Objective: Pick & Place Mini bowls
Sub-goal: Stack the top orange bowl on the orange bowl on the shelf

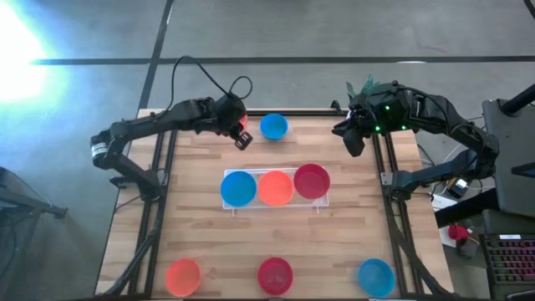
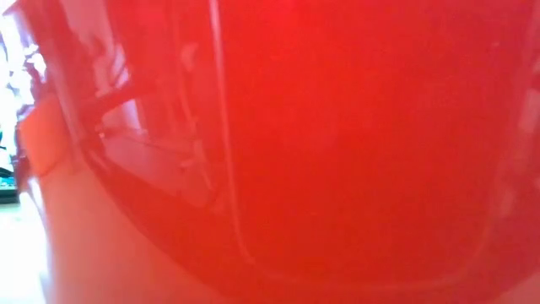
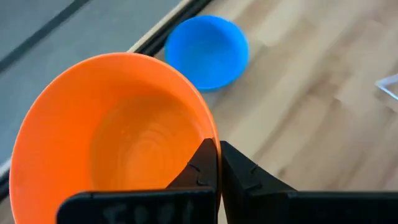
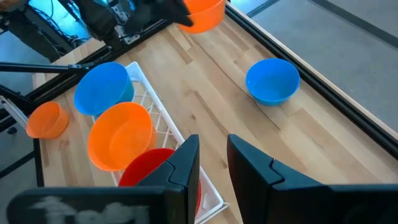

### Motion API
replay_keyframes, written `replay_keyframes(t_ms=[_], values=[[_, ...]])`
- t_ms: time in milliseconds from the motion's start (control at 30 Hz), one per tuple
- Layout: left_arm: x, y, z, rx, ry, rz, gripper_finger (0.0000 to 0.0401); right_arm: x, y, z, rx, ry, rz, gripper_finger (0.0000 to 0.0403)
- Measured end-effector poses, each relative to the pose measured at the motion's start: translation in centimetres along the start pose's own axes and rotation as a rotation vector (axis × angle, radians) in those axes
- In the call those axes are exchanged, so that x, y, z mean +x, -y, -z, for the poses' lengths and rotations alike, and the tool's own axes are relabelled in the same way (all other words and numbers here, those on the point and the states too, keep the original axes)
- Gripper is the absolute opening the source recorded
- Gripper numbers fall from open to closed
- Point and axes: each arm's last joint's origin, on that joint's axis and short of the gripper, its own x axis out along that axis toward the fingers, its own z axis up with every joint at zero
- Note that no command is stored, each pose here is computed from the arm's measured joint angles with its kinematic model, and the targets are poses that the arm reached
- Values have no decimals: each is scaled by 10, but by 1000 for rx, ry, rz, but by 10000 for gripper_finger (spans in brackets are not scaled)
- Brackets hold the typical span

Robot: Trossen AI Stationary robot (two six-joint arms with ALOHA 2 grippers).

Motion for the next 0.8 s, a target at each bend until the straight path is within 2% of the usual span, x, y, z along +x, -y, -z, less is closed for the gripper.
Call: replay_keyframes(t_ms=[267, 467, 800], values=[[-41, 47, -6, 175, 84, 86, 0, 0, 0, 0, 0, 0, 0, 79], [-66, 81, 0, 346, 140, 187, 0, 0, 0, 0, 0, 0, 0, 79], [-94, 124, 17, 504, 232, 343, 0, 0, 0, 0, 0, 0, 0, 79]])
